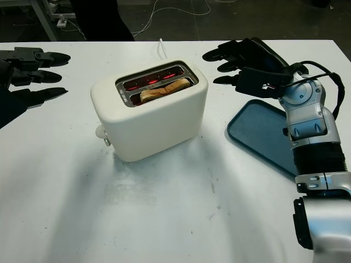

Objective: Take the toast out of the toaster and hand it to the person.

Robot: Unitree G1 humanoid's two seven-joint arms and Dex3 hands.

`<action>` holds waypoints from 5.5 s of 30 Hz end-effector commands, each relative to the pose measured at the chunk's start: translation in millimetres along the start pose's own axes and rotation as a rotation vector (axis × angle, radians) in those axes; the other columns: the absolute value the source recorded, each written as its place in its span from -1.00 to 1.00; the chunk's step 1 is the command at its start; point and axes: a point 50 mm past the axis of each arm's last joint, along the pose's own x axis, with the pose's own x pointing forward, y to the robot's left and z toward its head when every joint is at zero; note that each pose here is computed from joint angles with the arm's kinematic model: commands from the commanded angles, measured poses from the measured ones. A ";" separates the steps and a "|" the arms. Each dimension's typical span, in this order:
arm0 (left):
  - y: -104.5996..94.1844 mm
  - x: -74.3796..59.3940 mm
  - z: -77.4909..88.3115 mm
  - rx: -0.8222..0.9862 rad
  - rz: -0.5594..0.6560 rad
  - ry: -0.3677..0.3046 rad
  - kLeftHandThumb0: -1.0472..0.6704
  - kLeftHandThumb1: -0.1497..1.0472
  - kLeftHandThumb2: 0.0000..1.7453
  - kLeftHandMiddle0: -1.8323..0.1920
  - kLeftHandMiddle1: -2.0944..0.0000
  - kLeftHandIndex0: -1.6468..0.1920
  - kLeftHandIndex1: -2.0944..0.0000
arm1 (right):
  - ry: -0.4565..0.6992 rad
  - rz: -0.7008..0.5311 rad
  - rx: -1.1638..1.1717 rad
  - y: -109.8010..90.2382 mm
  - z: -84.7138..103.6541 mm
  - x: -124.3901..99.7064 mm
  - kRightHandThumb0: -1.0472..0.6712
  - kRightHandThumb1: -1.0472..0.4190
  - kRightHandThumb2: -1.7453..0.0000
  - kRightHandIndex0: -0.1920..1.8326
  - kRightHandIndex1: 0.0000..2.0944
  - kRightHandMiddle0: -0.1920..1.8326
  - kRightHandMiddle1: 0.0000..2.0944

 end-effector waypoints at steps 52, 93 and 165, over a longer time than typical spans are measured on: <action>0.7 -1.1 -2.8 0.007 0.015 0.000 -0.06 0.63 -1.00 0.05 0.63 -0.13 0.99 | -0.015 0.014 0.007 -0.2 -2.9 -0.6 -0.11 -0.74 1.00 0.19 -0.92 0.06 -0.95; -1.0 -4.0 -5.8 0.013 0.017 0.010 -0.06 0.65 -1.00 0.08 0.59 -0.13 0.99 | -0.015 0.006 0.003 0.4 -5.7 -2.1 -0.18 -0.71 1.00 0.17 -0.72 0.13 -0.97; -3.3 -9.2 -9.2 -0.028 0.021 -0.001 0.01 0.66 -1.00 0.12 0.53 -0.13 1.00 | 0.017 -0.002 0.074 -3.3 -11.4 -6.3 -0.26 -0.72 1.00 -0.06 -0.29 0.15 -0.99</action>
